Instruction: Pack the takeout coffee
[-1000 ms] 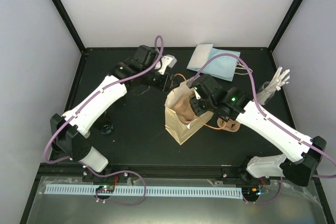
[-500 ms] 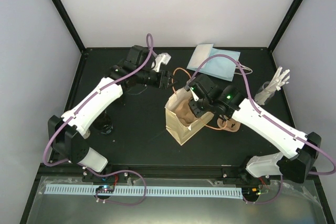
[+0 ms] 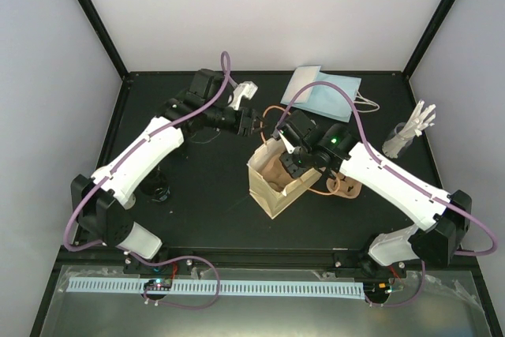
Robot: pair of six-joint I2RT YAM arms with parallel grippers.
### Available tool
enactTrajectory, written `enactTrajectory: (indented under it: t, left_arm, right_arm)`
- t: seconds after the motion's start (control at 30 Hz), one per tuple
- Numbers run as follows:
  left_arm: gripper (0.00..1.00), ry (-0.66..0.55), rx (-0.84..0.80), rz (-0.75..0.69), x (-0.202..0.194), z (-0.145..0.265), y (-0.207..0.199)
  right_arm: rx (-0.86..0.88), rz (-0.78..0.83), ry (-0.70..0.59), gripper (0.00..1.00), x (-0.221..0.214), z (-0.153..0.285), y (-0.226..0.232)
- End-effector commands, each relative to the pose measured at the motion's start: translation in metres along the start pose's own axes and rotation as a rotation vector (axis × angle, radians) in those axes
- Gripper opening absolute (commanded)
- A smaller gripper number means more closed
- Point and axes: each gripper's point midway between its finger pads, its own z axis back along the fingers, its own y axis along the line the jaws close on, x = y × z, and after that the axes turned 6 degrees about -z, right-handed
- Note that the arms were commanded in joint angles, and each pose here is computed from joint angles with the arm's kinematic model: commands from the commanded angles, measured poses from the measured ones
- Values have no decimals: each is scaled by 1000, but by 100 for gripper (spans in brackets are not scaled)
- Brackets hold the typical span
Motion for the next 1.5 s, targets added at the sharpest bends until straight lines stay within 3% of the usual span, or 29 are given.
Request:
enactTrajectory:
  t: [0.0, 0.23, 0.47, 0.73, 0.97, 1.47]
  left_arm:
    - [55, 15, -28, -76, -6, 17, -25]
    - [61, 72, 0, -140, -28, 20, -37]
    - [59, 152, 90, -175, -42, 10, -33]
    - [41, 202, 131, -220, -46, 0, -39]
    - [2, 176, 231, -208, -34, 1, -21]
    - [1, 41, 278, -382, 11, 15, -32]
  right_arm:
    - [15, 11, 10, 25, -2, 0, 3]
    - [23, 3, 4, 26, -1, 1, 5]
    - [24, -2, -15, 26, 3, 6, 4]
    - [28, -6, -15, 26, 3, 6, 5]
    - [73, 1, -20, 25, -1, 12, 11]
    - [117, -15, -6, 25, -9, 4, 21]
